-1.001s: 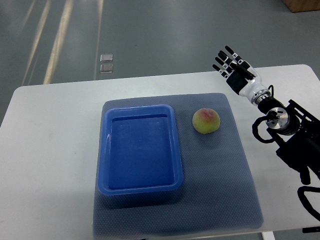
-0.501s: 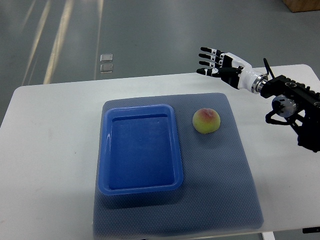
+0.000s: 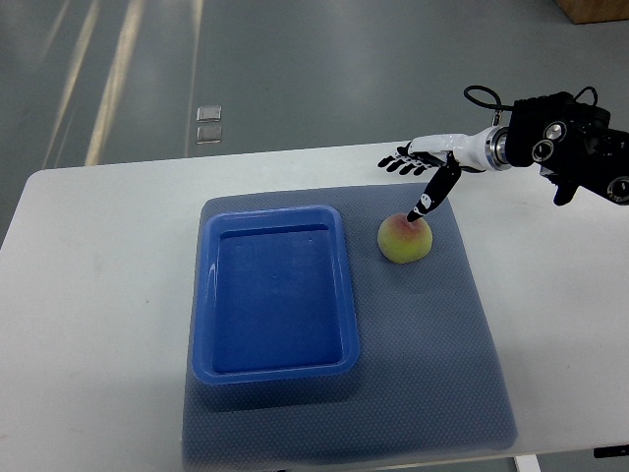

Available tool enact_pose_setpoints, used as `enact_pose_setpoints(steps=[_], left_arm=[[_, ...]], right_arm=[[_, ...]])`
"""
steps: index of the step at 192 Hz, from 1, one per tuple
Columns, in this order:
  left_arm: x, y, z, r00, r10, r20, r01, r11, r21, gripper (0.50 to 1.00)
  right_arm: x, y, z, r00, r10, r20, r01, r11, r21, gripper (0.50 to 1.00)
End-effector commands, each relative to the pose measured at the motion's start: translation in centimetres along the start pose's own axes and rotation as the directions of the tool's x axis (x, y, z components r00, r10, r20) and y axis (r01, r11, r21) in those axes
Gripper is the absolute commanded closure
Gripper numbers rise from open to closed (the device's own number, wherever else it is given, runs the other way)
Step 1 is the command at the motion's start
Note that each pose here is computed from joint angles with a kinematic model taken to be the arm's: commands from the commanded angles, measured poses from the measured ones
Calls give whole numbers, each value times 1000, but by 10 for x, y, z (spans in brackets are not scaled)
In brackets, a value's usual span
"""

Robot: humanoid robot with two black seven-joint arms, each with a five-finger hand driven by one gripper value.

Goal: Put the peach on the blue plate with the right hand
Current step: 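Close the right hand fingers around the peach, then lift the peach off the mat with the right hand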

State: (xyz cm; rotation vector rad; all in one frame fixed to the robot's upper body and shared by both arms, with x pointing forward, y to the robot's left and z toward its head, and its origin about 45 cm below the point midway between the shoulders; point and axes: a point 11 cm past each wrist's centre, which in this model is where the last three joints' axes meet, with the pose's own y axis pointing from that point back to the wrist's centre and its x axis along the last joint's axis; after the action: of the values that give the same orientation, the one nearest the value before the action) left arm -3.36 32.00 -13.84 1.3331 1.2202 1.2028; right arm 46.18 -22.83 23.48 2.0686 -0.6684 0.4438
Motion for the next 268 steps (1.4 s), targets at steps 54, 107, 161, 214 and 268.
enact_pose_setpoints(steps=[54,107,161,214,268], left_arm=[[-1,0,0,1000,-2,2,2,1000,0,500],[-1,0,0,1000,-2,2,2,1000,0,500],[-1,0,0,1000,-2,1,2,1000,0,500],[0,0,0,1000,-1,1,1,1000,0,500],[-1,0,0,1000,-2,2,2,1000,0,500]], right_arm=[[-33,-7,10,998,-62,22,62,998,13,564],[-47,-14,20,999,-33,22,33,999,13,570],[-57,-17,28,999,-20,-37,21,1000,20,679],[-32,-2,9,998,30,-61,-26,997,75,1000],[6,30,-51,994,48,-99,-27,979,204,1000]])
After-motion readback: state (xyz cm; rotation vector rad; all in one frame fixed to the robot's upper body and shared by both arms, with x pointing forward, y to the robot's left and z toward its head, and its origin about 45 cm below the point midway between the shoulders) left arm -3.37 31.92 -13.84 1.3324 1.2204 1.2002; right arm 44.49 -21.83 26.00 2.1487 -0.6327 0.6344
